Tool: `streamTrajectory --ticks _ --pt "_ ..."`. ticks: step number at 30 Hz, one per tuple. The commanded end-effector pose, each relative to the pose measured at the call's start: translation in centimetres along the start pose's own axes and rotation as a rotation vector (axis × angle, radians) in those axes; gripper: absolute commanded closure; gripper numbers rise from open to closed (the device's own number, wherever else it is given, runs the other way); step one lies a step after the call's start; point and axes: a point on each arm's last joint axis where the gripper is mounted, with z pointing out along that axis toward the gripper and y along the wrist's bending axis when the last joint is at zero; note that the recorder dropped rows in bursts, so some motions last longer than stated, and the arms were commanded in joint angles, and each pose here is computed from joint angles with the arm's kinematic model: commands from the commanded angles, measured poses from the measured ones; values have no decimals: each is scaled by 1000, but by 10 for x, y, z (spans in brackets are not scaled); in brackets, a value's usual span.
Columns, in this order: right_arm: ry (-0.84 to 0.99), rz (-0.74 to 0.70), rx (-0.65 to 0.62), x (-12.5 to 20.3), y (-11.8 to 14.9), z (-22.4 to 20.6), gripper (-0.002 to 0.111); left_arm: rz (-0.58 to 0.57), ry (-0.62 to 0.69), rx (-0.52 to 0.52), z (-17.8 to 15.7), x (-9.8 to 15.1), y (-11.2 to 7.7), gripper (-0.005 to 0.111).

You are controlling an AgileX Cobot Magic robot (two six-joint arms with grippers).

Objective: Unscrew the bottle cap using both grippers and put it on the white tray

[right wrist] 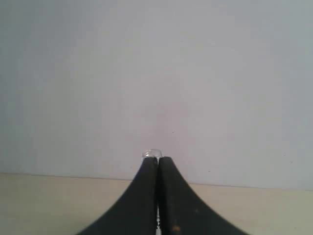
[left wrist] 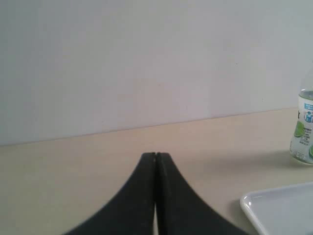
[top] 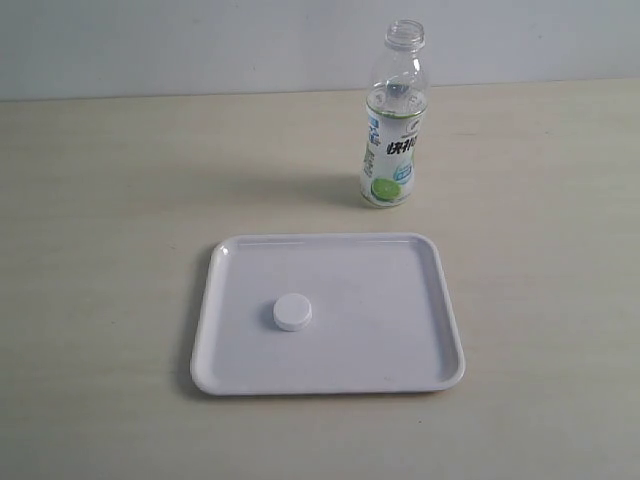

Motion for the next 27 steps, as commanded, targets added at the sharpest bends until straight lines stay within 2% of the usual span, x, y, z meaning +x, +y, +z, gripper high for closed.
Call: streamTrajectory --ticks 1,3,5,8,12,17,24,27 --pt "-24 -64 28 4 -2 -10 108 -6 1 -1 0 1 0 107" --pt "19 -123 90 25 -10 -15 108 -6 1 -1 0 1 0 107" --pt "71 -121 153 53 -18 -21 108 -6 1 -1 0 1 0 107" --pt "101 -36 201 88 -25 -32 108 -6 1 -1 0 1 0 107" --pt "20 -21 208 87 -24 -39 108 -6 1 -1 0 1 0 107" --pt "-6 -81 207 85 -24 -42 108 -6 1 -1 0 1 0 107" --pt "-2 99 245 87 -27 -43 108 -6 1 -1 0 1 0 107" --pt "32 61 246 90 -27 -43 108 -6 1 -1 0 1 0 107"
